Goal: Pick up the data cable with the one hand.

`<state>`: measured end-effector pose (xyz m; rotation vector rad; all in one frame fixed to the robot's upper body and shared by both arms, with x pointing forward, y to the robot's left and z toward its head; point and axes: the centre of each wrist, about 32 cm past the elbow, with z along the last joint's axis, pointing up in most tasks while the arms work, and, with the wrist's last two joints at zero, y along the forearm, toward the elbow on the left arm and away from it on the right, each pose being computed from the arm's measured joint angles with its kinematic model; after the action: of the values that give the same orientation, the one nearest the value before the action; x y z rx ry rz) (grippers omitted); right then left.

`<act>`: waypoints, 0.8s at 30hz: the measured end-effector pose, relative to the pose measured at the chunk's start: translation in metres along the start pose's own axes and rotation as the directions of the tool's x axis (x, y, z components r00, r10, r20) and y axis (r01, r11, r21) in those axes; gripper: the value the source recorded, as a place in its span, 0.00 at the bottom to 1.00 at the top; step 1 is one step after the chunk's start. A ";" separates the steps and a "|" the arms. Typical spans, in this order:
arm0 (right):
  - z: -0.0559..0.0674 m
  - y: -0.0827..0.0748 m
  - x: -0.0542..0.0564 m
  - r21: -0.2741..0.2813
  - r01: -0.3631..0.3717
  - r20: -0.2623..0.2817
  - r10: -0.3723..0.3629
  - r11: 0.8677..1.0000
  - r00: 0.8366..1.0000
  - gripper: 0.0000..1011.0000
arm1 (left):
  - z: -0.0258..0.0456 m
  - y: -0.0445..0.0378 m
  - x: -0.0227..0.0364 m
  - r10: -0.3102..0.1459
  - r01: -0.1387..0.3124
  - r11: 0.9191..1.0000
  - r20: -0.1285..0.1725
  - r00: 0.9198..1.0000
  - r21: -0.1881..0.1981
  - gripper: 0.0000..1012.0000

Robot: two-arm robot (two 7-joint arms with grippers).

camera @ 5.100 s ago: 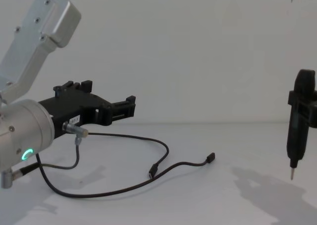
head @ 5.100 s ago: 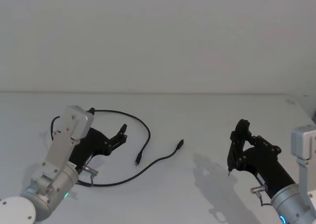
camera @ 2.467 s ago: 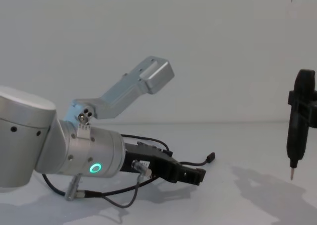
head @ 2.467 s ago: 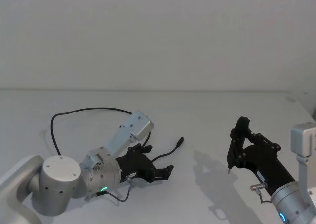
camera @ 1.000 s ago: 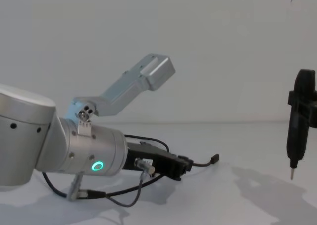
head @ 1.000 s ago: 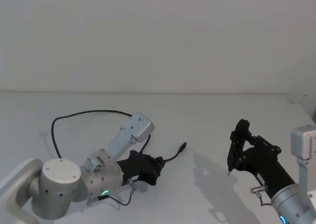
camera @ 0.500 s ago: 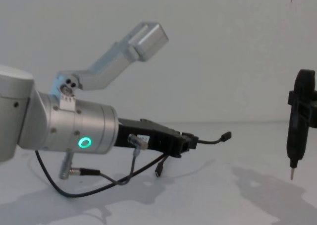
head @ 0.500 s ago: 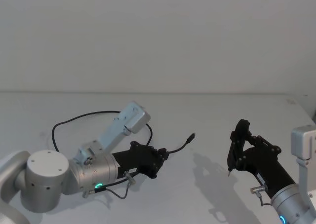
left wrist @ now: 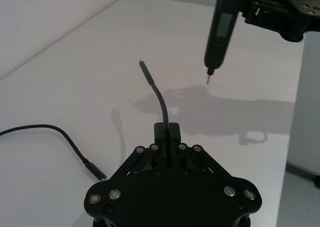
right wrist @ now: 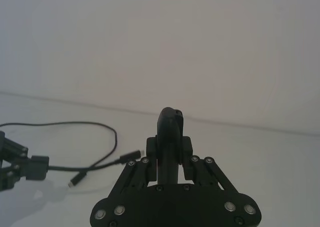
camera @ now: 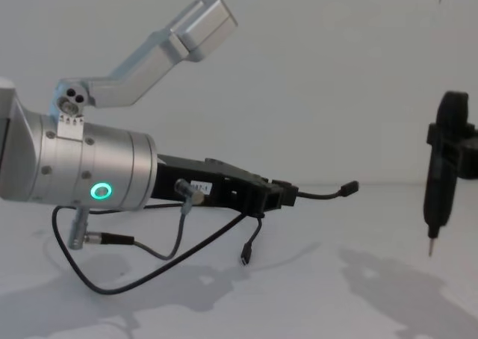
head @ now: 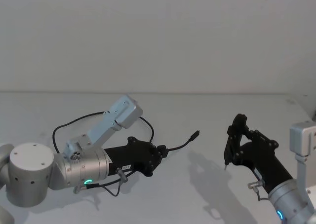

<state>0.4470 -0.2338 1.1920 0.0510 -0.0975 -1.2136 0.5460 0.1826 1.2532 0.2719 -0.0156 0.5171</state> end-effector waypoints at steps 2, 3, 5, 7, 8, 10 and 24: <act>0.001 0.003 -0.001 0.018 -0.006 0.001 0.006 1.000 1.000 0.28 | 0.0010 0.0015 0.0003 -0.006 0.006 1.000 0.002 1.000 -0.003 0.04; 0.002 0.005 -0.001 0.025 -0.009 0.001 0.009 1.000 1.000 0.28 | 0.0013 0.0020 0.0004 -0.008 0.008 1.000 0.002 1.000 -0.004 0.04; 0.003 0.007 -0.002 0.037 -0.013 0.002 0.013 0.999 1.000 0.28 | 0.0019 0.0032 0.0006 -0.012 0.012 1.000 0.003 1.000 -0.005 0.04; 0.005 0.012 -0.003 0.058 -0.018 0.001 0.018 0.998 1.000 0.28 | 0.0025 0.0042 0.0008 -0.016 0.016 1.000 0.004 1.000 -0.007 0.04; 0.006 0.014 -0.003 0.066 -0.021 0.002 0.021 0.998 1.000 0.28 | 0.0026 0.0045 0.0009 -0.018 0.018 1.000 0.004 1.000 -0.007 0.04; 0.007 0.020 -0.004 0.087 -0.027 -0.001 0.027 0.996 1.000 0.28 | 0.0031 0.0054 0.0011 -0.021 0.021 1.000 0.005 1.000 -0.008 0.04; 0.011 0.045 -0.009 0.161 -0.059 -0.018 0.063 0.985 0.998 0.28 | 0.0046 0.0081 0.0017 -0.031 0.031 0.999 0.008 0.999 -0.012 0.04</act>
<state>0.4850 -0.2094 1.2071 0.2016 -0.1758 -1.1416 0.5438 0.1890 1.2599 0.2621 -0.0225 0.4851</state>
